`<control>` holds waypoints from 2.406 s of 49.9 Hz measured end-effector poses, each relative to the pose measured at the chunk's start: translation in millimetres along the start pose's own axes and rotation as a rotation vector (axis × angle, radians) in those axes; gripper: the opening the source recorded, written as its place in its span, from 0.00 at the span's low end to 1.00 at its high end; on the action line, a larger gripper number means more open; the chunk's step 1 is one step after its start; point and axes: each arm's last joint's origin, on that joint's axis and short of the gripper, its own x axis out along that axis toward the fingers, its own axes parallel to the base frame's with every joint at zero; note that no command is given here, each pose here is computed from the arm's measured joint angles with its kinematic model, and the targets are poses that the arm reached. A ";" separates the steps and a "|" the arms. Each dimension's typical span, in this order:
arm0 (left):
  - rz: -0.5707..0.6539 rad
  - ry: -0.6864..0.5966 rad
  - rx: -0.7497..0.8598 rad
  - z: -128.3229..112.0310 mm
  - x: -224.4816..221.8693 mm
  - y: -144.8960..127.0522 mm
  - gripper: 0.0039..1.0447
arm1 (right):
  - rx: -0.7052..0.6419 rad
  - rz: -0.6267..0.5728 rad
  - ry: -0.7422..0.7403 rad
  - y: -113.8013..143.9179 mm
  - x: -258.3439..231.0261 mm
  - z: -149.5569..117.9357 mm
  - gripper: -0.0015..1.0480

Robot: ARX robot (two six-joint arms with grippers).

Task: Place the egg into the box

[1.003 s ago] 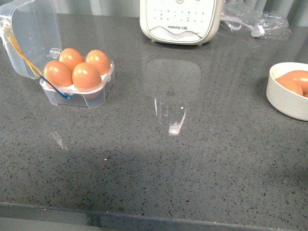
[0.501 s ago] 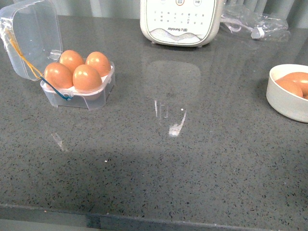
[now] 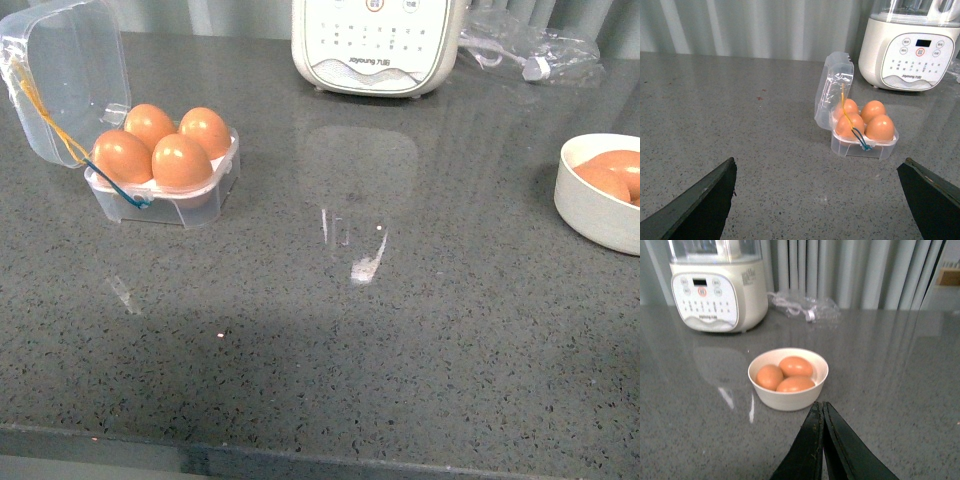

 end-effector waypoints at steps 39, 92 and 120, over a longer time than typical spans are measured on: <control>0.000 0.000 0.000 0.0 -0.1 0.0 0.94 | 0.000 0.000 -0.018 0.0 -1.5 1.3 0.85; 0.142 0.393 0.146 56.5 168.7 35.8 0.94 | 0.001 0.000 -0.018 0.0 -1.5 1.3 0.93; 0.122 0.381 0.233 51.0 226.3 20.3 0.94 | 0.001 0.000 -0.018 0.0 -1.5 1.3 0.93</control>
